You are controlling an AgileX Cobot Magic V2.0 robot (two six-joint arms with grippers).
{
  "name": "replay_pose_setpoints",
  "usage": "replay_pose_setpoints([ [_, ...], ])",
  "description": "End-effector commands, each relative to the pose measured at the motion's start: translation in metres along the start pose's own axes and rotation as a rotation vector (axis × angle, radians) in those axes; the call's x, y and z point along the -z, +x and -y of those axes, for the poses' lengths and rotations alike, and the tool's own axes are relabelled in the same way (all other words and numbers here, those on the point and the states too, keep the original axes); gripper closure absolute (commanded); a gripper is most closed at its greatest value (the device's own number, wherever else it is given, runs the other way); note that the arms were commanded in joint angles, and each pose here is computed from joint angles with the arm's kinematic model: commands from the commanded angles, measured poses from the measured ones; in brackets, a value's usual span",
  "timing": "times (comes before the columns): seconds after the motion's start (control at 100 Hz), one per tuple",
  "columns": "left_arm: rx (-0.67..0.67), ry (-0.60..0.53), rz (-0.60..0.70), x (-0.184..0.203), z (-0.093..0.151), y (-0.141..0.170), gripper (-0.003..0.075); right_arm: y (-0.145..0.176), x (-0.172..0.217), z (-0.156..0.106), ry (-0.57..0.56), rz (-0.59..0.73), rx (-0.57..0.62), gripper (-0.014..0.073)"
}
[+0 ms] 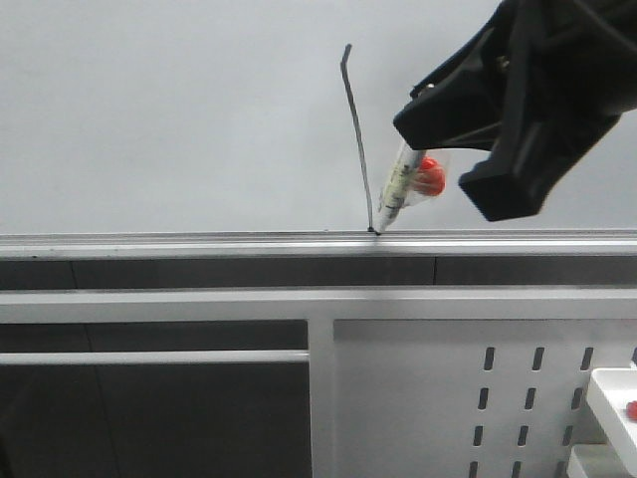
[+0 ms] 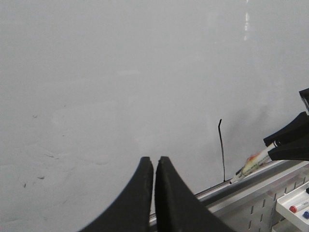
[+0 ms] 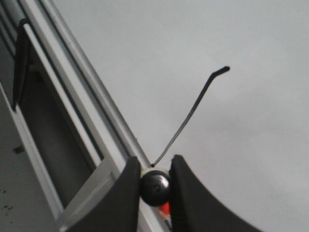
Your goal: Write number 1 on whiteboard
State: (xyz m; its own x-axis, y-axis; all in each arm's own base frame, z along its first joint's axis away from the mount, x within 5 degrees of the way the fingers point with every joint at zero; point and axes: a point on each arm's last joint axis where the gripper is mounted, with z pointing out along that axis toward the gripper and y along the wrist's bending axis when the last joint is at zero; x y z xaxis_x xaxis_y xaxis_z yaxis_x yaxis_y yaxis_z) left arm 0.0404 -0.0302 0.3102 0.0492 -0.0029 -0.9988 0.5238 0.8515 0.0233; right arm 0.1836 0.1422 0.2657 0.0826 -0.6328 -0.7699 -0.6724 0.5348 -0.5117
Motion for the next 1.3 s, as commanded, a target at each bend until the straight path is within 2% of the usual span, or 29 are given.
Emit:
replay_pose_setpoints([
  [0.0, 0.050, -0.018, 0.089, 0.001, -0.002, -0.015, 0.0739, -0.024, 0.023, 0.005, 0.005, 0.089, 0.027, 0.0667],
  [0.08, 0.078, 0.000, 0.076, 0.001, 0.000, -0.016, 0.0735, -0.035, 0.043, -0.001, -0.028, 0.149, 0.040, 0.0667],
  [0.13, 0.074, 0.022, 0.042, 0.001, 0.002, -0.018, 0.0699, -0.043, 0.055, -0.002, -0.036, 0.196, 0.018, 0.0668],
  [0.18, 0.046, 0.051, -0.001, 0.002, 0.005, -0.020, 0.0631, -0.054, 0.072, -0.002, -0.059, 0.252, -0.015, 0.0667],
  [0.28, -0.029, 0.134, -0.089, 0.001, 0.011, -0.027, 0.0441, -0.069, 0.091, 0.001, -0.086, 0.322, -0.056, 0.0667],
  [0.35, -0.079, 0.205, -0.139, -0.005, 0.016, -0.033, 0.0381, -0.080, 0.098, 0.005, -0.085, 0.364, -0.068, 0.0667],
  [0.54, -0.181, 0.398, -0.225, -0.029, 0.027, -0.049, 0.0389, -0.100, 0.099, 0.008, -0.125, 0.396, -0.093, 0.0668],
  [0.71, -0.233, 0.502, -0.291, -0.052, 0.031, -0.057, 0.0389, -0.119, 0.091, 0.000, -0.209, 0.397, -0.070, 0.0668],
  [0.93, -0.234, 0.533, -0.321, -0.063, 0.031, -0.061, 0.0389, -0.144, 0.081, -0.013, -0.285, 0.427, -0.045, 0.0672],
  [1.29, -0.235, 0.550, -0.332, -0.062, 0.032, -0.060, 0.0389, -0.170, 0.068, -0.015, -0.301, 0.453, -0.040, 0.0672],
])
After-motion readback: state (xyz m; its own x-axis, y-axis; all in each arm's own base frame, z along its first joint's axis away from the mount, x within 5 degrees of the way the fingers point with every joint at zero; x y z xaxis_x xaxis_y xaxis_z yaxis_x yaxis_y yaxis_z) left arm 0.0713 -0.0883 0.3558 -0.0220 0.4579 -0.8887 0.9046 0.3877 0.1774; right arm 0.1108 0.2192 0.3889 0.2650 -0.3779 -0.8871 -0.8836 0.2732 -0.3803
